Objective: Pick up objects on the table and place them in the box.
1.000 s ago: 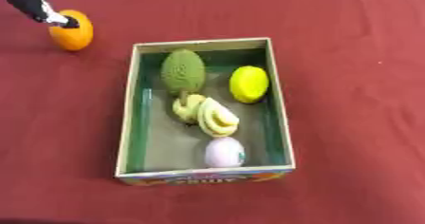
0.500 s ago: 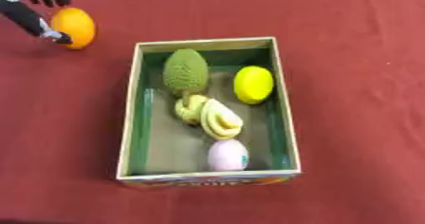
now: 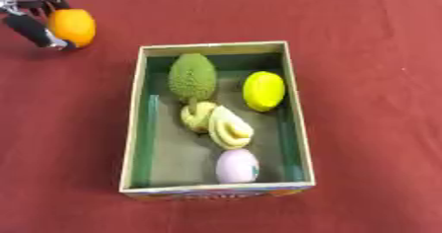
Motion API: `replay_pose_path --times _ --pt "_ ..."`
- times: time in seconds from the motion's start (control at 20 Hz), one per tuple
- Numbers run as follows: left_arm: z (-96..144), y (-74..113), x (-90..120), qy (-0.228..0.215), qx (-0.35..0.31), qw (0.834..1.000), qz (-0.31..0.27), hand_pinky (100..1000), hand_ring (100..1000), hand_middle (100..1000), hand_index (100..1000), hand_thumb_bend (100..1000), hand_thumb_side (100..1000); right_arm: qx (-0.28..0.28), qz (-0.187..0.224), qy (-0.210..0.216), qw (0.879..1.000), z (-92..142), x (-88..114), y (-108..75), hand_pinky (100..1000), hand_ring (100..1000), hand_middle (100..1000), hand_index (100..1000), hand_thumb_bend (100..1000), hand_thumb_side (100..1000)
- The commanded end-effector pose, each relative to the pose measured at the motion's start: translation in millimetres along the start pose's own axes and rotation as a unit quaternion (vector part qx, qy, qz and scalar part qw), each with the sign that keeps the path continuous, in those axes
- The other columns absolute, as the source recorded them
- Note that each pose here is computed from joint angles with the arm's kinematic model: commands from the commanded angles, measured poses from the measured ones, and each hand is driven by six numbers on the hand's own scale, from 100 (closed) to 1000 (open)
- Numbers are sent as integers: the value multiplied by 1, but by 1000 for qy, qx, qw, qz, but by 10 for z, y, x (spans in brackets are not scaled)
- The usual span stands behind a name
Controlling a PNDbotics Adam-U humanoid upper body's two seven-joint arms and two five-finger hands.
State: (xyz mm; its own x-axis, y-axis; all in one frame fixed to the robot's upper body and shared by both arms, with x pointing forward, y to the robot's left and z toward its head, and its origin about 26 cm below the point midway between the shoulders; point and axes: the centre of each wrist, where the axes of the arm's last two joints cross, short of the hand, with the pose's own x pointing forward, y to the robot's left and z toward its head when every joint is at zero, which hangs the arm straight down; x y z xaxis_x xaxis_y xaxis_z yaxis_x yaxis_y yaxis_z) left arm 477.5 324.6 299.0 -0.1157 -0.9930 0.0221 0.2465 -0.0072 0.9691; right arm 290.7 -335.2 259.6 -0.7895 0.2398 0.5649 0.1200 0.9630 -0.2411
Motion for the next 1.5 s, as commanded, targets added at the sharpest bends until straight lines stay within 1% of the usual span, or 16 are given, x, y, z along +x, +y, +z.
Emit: replay_pose_path --times 0.05,0.1,0.15,0.35,0.5,0.6,0.7,0.8,0.9,0.95,1.05,1.1,1.2,1.35,1.4,1.5 --pt "35 89 -52 13 23 1000 1 798 757 718 805 328 212 2 7 -15 1000 -46 69 -22 768 747 749 892 100 532" --pt "28 84 -47 14 26 1000 1 788 741 695 786 292 172 1 7 -14 1000 -44 68 -22 768 747 749 893 100 533" --pt "26 86 -40 15 30 999 0 768 715 665 741 248 100 1 7 -14 1000 -43 67 -22 768 747 749 893 100 533" --pt "42 119 12 21 61 998 -11 736 671 622 672 210 100 2 6 -12 1000 -40 64 -19 768 747 749 892 100 533" --pt "146 241 114 0 92 995 -25 736 669 623 669 224 100 0 8 -9 1000 -25 58 -29 768 748 750 892 100 533" --pt "275 376 247 -24 113 992 -44 737 668 624 672 235 100 -2 9 -6 1000 -14 53 -33 768 748 750 892 100 533" --pt "441 512 437 -59 137 987 -63 736 662 621 671 226 100 -3 9 -4 1000 -6 49 -35 768 748 750 892 100 534" --pt "628 607 662 -105 156 979 -80 735 657 616 669 209 100 -3 9 -3 1000 -1 47 -38 769 749 750 892 100 534" --pt "815 638 921 -168 161 969 -88 730 643 604 665 158 100 -2 9 -2 1000 -1 48 -38 769 749 750 892 100 534" --pt "911 630 1064 -203 159 962 -93 729 640 600 664 150 100 -1 8 -1 1000 -4 49 -36 769 749 751 892 100 534" --pt "1115 568 1342 -269 152 945 -110 725 636 596 666 168 100 2 8 -1 1000 -14 53 -31 769 750 751 892 100 534" --pt "1223 510 1484 -300 143 935 -125 722 635 594 667 179 100 4 7 -1 1000 -19 56 -29 770 750 752 892 100 534" --pt "1420 385 1710 -349 123 917 -149 710 624 584 665 163 100 6 7 -2 1000 -29 61 -27 770 751 752 892 100 534" --pt "1634 223 1929 -396 100 900 -151 705 609 569 664 119 100 8 4 -2 1000 -39 65 -19 770 751 752 892 100 534" --pt "1677 175 1976 -405 90 898 -147 704 608 569 665 101 100 9 3 -2 1000 -42 66 -17 771 751 752 892 100 534" --pt "1717 93 2041 -414 68 896 -144 706 612 573 667 107 100 10 4 -4 1000 -49 70 -15 771 752 754 892 100 532"
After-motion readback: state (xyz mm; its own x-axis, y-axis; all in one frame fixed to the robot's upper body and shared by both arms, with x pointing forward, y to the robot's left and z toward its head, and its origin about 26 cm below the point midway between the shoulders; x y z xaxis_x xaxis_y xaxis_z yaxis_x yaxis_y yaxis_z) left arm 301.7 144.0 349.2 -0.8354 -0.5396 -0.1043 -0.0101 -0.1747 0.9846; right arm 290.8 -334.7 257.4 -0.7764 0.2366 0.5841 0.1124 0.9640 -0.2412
